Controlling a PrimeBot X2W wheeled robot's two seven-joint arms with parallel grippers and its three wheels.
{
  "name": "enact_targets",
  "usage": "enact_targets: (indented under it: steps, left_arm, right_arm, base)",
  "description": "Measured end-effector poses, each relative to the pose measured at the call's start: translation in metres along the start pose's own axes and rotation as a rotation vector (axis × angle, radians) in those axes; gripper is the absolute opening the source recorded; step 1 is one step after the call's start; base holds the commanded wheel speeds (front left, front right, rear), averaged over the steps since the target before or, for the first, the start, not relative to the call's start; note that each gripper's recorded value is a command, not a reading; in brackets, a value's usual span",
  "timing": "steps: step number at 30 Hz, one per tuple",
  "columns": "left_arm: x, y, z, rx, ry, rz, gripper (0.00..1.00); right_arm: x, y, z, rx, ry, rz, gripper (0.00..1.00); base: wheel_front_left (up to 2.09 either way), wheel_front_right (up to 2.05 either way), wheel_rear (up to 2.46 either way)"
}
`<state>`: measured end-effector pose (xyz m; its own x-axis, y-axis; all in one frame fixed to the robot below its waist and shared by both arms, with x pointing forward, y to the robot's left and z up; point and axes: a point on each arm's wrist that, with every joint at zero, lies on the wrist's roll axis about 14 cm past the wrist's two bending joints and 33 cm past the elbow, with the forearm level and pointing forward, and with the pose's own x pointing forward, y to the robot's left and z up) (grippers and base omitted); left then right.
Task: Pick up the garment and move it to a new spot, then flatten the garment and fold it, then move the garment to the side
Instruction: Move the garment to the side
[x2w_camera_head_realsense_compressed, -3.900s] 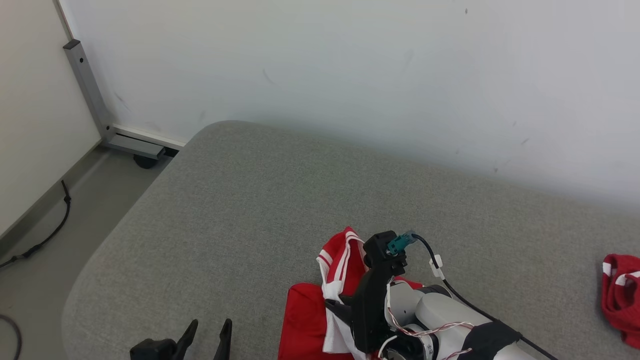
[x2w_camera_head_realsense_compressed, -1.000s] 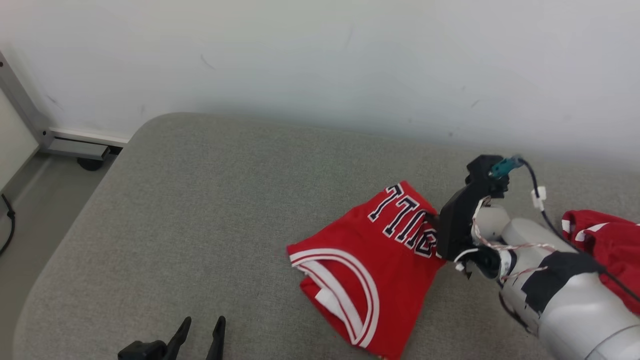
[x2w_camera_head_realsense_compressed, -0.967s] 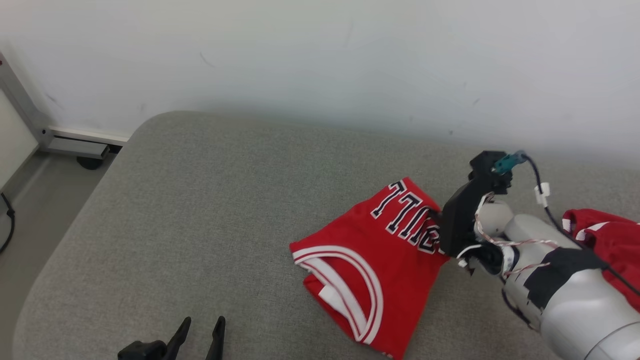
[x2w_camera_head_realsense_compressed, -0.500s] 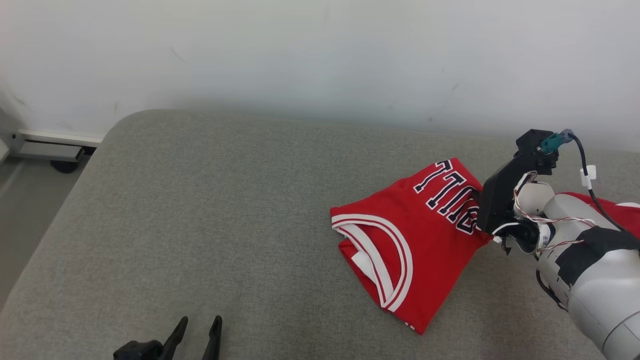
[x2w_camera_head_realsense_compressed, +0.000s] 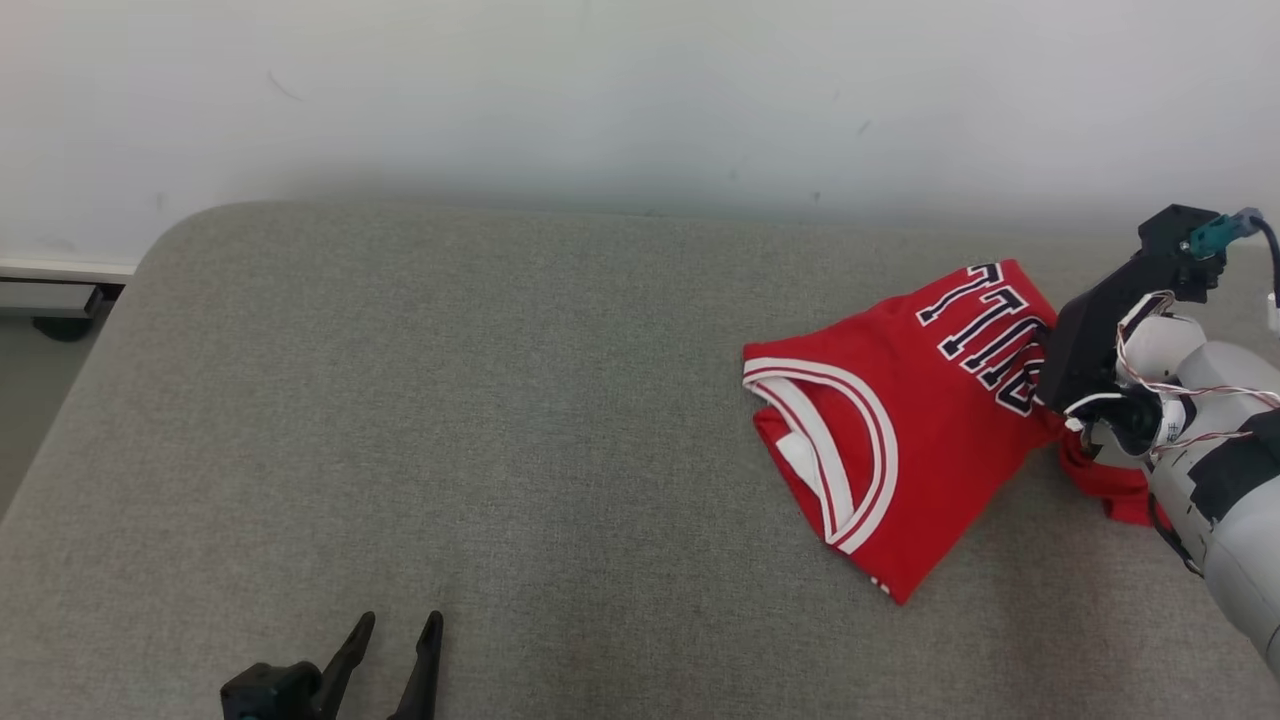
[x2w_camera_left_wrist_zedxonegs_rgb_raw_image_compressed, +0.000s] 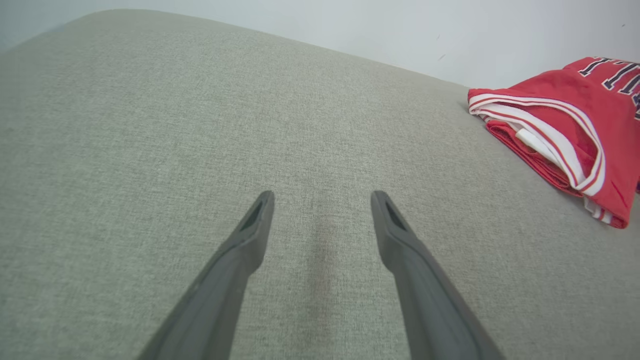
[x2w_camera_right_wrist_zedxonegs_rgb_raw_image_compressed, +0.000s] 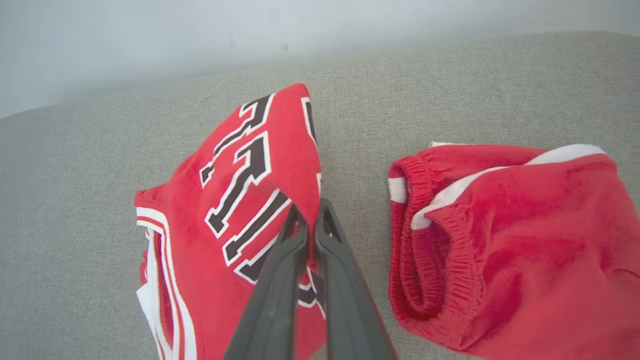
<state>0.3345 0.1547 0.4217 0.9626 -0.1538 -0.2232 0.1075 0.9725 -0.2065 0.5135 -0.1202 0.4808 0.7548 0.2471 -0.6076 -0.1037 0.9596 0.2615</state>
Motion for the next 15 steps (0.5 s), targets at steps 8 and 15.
enact_targets:
  steps: [8, 15]
  left_arm:
    - [0.011, -0.005, -0.004, 0.01, 0.023, -0.03, 1.0]
    - [0.018, -0.011, -0.008, 0.008, 0.04, -0.063, 1.0]
  right_arm:
    - [-0.001, -0.026, 0.016, 0.014, -0.03, -0.052, 0.0]
    - [-0.004, -0.063, 0.015, 0.02, -0.025, -0.135, 0.0]
  base:
    - [0.0, 0.0, 0.0]
    - [0.0, 0.0, 0.0]
